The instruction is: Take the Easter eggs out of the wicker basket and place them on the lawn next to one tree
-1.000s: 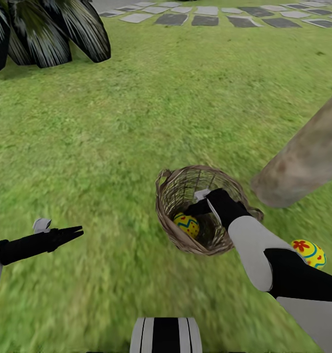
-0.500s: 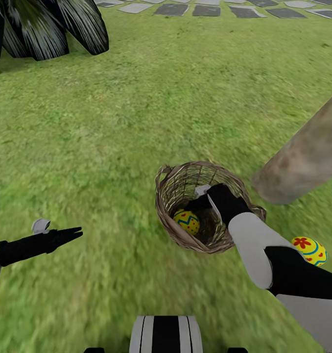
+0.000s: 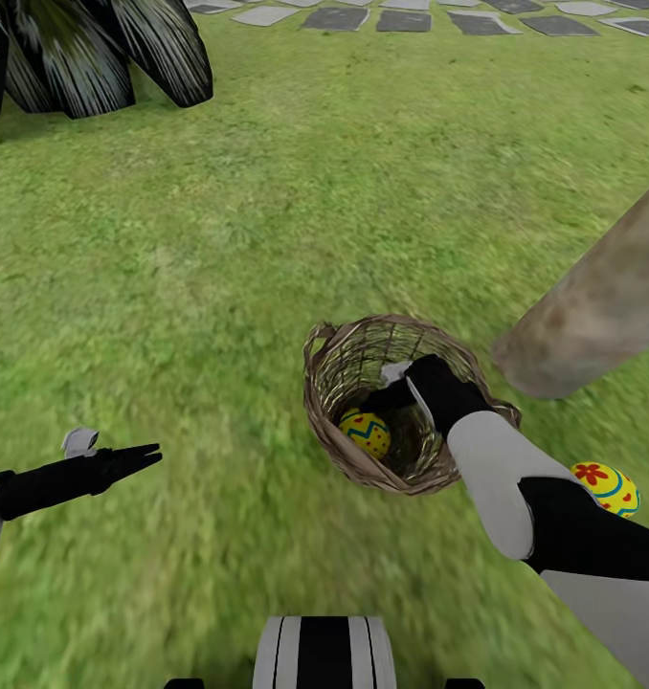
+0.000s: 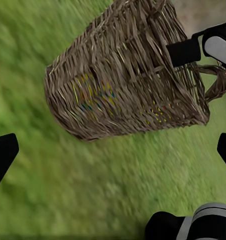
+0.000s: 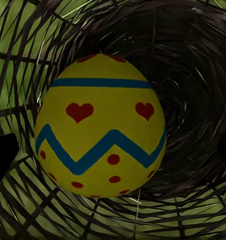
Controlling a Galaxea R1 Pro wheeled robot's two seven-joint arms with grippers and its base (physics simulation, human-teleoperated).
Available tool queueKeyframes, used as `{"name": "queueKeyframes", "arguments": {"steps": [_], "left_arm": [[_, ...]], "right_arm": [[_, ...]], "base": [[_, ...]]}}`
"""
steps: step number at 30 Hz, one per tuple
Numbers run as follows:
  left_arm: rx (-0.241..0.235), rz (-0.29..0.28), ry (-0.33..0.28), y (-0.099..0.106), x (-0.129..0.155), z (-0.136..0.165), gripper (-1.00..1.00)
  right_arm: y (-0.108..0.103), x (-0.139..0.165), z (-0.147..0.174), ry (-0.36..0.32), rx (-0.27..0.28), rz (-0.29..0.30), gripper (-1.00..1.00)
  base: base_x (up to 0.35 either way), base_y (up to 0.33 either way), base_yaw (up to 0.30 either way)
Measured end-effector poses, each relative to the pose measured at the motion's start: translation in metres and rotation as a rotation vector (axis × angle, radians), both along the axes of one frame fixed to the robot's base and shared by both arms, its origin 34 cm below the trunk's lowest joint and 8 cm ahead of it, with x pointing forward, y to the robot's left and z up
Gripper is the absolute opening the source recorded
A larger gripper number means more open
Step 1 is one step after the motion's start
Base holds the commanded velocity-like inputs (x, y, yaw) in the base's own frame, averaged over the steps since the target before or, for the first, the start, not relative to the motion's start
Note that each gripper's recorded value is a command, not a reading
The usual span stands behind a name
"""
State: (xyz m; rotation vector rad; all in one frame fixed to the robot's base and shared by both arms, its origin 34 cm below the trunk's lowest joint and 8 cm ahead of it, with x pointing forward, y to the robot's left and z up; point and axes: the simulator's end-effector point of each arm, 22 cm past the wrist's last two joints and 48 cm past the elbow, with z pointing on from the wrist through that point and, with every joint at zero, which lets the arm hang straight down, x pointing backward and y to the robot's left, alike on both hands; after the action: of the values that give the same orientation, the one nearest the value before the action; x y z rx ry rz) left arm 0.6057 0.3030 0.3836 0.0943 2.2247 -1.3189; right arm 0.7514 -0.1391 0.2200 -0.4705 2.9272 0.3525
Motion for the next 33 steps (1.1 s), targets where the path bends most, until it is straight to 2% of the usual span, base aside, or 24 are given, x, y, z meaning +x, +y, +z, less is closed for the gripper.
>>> {"name": "queueKeyframes", "arguments": {"steps": [4,16,33], "left_arm": [[-0.001,0.000,0.013,0.000,-0.002,-0.007,1.00],[-0.002,0.001,0.013,-0.001,-0.002,-0.007,1.00],[-0.001,-0.001,0.080,-0.001,-0.012,-0.045,1.00]], "right_arm": [[0.000,-0.009,-0.009,0.040,0.005,-0.004,1.00],[0.001,-0.006,-0.008,0.029,0.006,-0.003,1.00],[0.002,-0.025,-0.053,0.090,0.013,-0.005,1.00]], "base": [[0.000,0.000,0.000],[0.000,0.000,0.000],[0.000,0.000,0.000]]}}
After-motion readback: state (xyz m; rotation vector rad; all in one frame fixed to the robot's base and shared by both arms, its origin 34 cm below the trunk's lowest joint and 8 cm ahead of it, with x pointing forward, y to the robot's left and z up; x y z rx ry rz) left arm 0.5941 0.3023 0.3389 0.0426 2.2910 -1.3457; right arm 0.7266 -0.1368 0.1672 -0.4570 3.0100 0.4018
